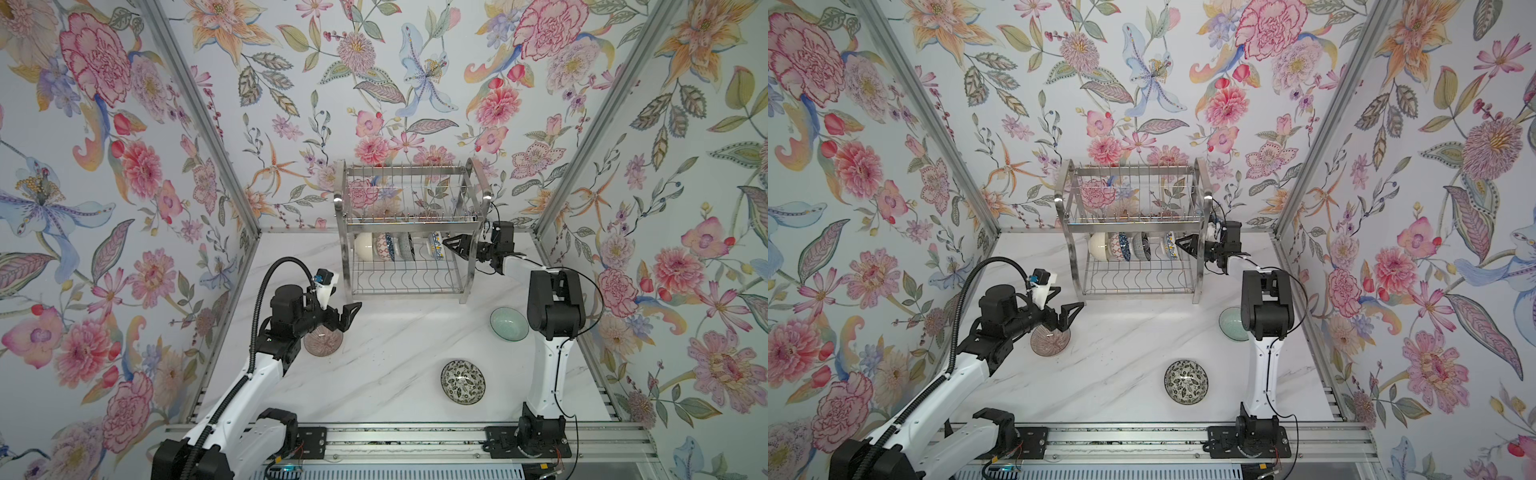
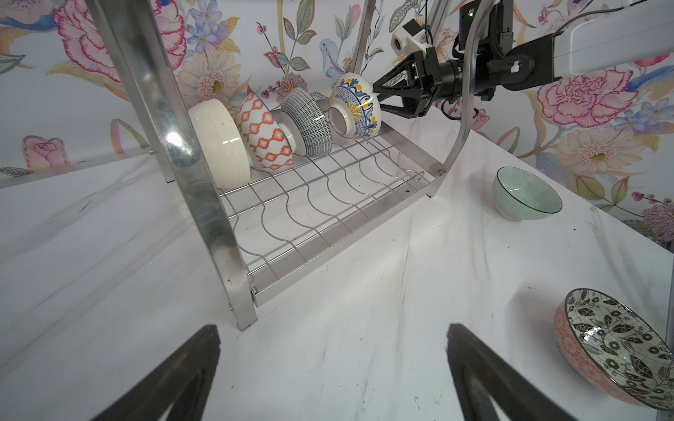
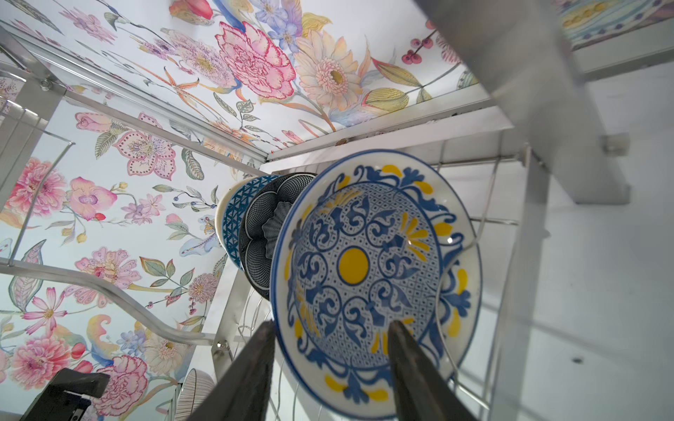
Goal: Load the bowls into the dish rack
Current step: 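Open the right gripper and draw it back out of the rack, then move the right gripper over the pale green bowl on the table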
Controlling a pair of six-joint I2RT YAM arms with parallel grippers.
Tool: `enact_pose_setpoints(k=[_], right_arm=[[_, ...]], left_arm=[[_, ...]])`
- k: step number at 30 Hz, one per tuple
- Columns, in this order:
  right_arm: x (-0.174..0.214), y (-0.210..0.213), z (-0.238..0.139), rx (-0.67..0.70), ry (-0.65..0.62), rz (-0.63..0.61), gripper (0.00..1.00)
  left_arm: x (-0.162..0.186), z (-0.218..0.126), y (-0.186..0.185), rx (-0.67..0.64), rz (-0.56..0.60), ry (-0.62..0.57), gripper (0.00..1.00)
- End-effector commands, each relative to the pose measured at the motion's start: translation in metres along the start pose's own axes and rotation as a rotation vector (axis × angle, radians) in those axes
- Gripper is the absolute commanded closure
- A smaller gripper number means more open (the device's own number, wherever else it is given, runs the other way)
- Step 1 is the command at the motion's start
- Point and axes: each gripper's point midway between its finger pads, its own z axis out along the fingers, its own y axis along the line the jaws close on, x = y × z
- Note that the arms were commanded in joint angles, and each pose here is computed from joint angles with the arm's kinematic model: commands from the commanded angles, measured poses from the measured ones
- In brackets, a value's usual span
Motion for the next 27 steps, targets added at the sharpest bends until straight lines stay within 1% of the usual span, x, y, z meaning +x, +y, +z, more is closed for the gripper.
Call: enact_pose_setpoints(k=[1, 6, 10, 15, 18, 22, 27], right_arm=[[-0.026, 0.019, -0.021, -0.008, -0.111, -0.035, 0.48], [-0.035, 0.026, -0.048, 0.022, -0.230, -0.020, 0.47], [-0.039, 0.019, -0.076, 0.113, -0.342, 0.021, 0.48], [-0.038, 0.001, -0.117, 0.260, -0.488, 0.111, 0.48], [-0.033, -0.008, -0.139, 0.376, -0.554, 0.158, 0.48], [-0.015, -0.030, -0.173, 0.592, -0.631, 0.272, 0.46], [0.020, -0.044, -0.204, 0.778, -0.644, 0.361, 0.46]], left_arm=[[-0.002, -0.004, 0.003, -0.037, 0.023, -0.005, 0.01], [-0.005, -0.009, 0.012, -0.108, 0.030, -0.014, 0.01], [-0.009, -0.015, 0.023, -0.182, 0.030, -0.030, 0.01], [-0.008, -0.019, 0.038, -0.271, 0.013, -0.026, 0.01], [-0.006, -0.019, 0.045, -0.311, 0.001, -0.003, 0.01], [-0.005, -0.019, 0.049, -0.336, -0.009, 0.004, 0.01], [-0.006, -0.019, 0.050, -0.336, -0.022, 0.004, 0.01]])
